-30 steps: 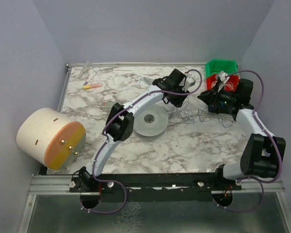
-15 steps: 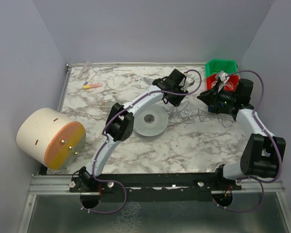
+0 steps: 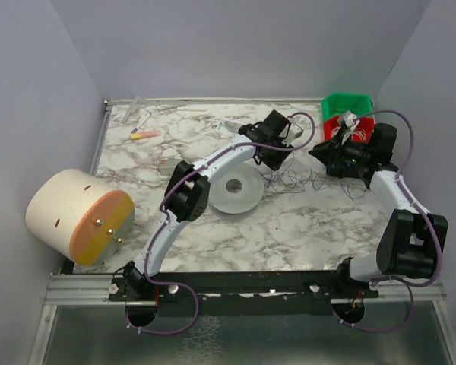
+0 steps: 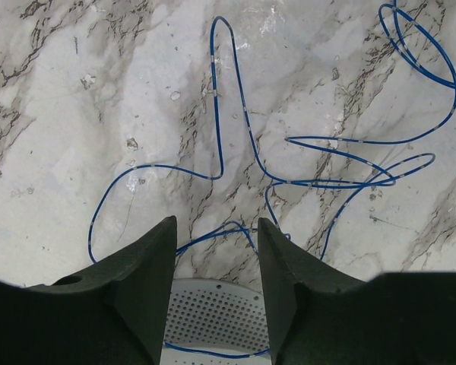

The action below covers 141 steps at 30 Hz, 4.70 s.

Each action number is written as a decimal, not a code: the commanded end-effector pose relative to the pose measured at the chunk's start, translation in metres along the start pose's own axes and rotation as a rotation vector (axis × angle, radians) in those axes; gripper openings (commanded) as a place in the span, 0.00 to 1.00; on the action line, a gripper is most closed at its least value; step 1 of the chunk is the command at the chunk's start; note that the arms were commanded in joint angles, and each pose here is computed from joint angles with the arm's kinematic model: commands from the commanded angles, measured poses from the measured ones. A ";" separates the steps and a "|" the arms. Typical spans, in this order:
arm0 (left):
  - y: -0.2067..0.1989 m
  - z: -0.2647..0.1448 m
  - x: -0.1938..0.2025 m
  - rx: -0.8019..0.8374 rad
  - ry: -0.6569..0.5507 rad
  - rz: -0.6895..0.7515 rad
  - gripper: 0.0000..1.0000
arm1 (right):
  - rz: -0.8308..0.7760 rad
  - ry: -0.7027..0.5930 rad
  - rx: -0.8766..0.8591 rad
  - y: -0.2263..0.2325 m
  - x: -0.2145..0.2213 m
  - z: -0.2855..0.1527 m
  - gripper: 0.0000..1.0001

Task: Wrap the cables
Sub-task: Adjust the cable at the center of the board.

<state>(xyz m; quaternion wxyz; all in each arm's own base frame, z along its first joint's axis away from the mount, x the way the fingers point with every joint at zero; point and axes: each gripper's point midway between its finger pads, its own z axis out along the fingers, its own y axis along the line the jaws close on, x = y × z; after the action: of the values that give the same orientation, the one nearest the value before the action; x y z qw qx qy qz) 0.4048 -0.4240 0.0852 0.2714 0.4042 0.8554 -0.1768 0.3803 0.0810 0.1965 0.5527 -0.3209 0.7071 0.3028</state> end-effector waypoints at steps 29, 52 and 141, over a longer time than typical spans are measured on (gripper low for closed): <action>-0.013 -0.050 -0.018 -0.028 -0.063 0.090 0.50 | -0.017 -0.030 -0.030 0.002 -0.013 -0.001 0.34; 0.011 -0.041 0.008 -0.134 0.035 0.173 0.56 | -0.010 -0.033 -0.039 0.004 -0.013 -0.001 0.34; -0.049 0.002 -0.002 0.206 -0.020 0.152 0.00 | 0.003 -0.033 -0.046 0.004 -0.012 0.000 0.34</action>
<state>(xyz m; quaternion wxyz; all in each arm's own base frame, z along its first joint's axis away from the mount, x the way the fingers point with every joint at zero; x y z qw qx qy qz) 0.3668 -0.4485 0.0746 0.2415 0.4951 0.8042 -0.2231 0.3766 0.0846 0.1982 0.5479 -0.3185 0.7046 0.3192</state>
